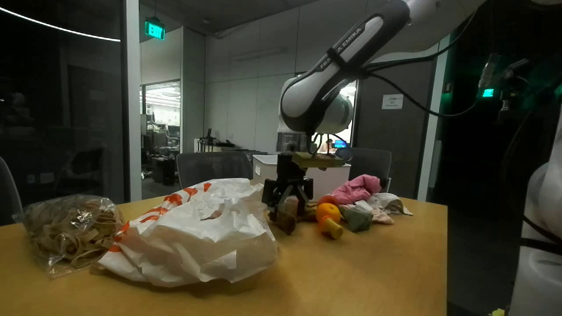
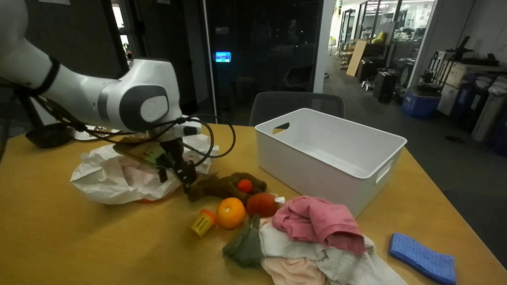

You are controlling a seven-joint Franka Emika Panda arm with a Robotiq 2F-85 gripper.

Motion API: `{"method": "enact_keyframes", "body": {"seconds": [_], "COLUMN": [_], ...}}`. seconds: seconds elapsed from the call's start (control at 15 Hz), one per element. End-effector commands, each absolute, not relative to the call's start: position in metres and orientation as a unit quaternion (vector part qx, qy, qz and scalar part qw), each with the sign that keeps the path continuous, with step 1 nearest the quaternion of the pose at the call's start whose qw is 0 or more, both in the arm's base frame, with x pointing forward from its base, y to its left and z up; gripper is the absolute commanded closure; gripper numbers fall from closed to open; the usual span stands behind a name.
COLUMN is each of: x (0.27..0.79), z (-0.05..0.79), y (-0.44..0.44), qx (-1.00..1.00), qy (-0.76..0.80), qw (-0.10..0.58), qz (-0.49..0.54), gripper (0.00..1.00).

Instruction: Pick up the brown toy, small red toy, yellow container with an orange lid, orange toy, big red toy one by one and put them into the plastic bag

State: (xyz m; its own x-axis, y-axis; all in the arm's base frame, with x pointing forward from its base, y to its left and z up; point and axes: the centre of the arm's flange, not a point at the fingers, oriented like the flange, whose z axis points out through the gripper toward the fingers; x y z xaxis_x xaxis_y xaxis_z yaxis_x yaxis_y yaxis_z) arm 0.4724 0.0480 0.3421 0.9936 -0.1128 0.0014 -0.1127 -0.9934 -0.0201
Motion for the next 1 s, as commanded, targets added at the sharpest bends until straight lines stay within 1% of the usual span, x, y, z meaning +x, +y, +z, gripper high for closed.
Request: {"method": "enact_keyframes", "body": {"seconds": [0.0, 0.13, 0.33, 0.4, 0.47, 0.8, 0.87, 0.93], "x": [0.508, 0.511, 0.51, 0.509, 0.509, 0.507, 0.506, 0.506], "z": [0.318, 0.309, 0.307, 0.308, 0.309, 0.31, 0.311, 0.31], "y": [0.038, 0.027, 0.016, 0.014, 0.012, 0.014, 0.014, 0.013], "qx": [-0.995, -0.994, -0.994, -0.994, -0.994, -0.995, -0.995, -0.995], "qy": [0.096, 0.103, 0.103, 0.1, 0.1, 0.096, 0.095, 0.096], "qw": [-0.009, -0.028, -0.036, -0.036, -0.035, -0.033, -0.033, -0.032], "qz": [-0.016, -0.023, -0.027, -0.029, -0.028, -0.023, -0.023, -0.021], "gripper": [0.0, 0.0, 0.0, 0.25, 0.26, 0.64, 0.73, 0.79]}}
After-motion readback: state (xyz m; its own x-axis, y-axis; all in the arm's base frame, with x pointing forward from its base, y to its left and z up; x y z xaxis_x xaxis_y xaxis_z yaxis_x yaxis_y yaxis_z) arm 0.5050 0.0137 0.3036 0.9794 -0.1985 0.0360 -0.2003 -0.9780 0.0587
